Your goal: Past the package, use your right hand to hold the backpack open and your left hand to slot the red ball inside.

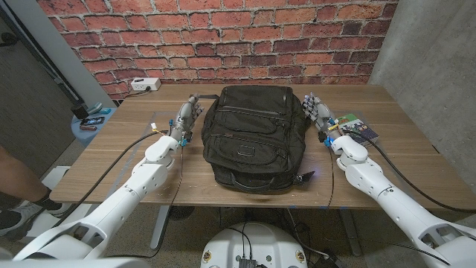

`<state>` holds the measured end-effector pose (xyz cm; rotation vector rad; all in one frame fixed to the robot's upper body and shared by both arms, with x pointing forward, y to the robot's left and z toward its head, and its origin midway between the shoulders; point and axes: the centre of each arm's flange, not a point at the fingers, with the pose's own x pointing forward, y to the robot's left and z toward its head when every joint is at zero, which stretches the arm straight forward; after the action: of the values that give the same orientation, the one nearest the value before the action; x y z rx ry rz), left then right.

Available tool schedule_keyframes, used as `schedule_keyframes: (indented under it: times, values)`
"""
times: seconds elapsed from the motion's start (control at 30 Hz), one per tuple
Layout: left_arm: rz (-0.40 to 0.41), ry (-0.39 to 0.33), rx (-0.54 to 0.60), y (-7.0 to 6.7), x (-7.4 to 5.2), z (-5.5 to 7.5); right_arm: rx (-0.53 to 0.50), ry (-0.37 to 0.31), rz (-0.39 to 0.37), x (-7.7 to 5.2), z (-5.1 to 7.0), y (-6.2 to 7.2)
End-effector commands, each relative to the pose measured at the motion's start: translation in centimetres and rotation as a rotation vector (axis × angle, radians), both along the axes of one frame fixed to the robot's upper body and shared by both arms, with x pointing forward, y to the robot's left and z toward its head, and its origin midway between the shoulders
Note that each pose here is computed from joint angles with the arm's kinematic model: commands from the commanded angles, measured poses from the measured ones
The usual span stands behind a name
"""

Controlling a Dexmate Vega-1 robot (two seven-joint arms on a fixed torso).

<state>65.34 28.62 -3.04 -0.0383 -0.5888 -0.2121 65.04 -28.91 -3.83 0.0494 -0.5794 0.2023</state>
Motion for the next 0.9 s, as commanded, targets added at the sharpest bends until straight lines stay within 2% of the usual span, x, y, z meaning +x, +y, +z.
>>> schedule_keyframes:
  times: [0.03,0.47,0.9]
  values:
    - [-0.014,-0.004,0.015,-0.4,-0.3,-0.2,0.005,0.008,-0.004,-0.5,-0.9,0.2]
    - [-0.007,-0.01,0.026,0.1,-0.7,0.0,-0.014,-0.007,-0.008,-0.9,-0.5,0.5]
    - [-0.007,-0.012,0.032,0.6,-0.9,-0.1,-0.041,-0.036,-0.017,-2.1,0.3,1.3]
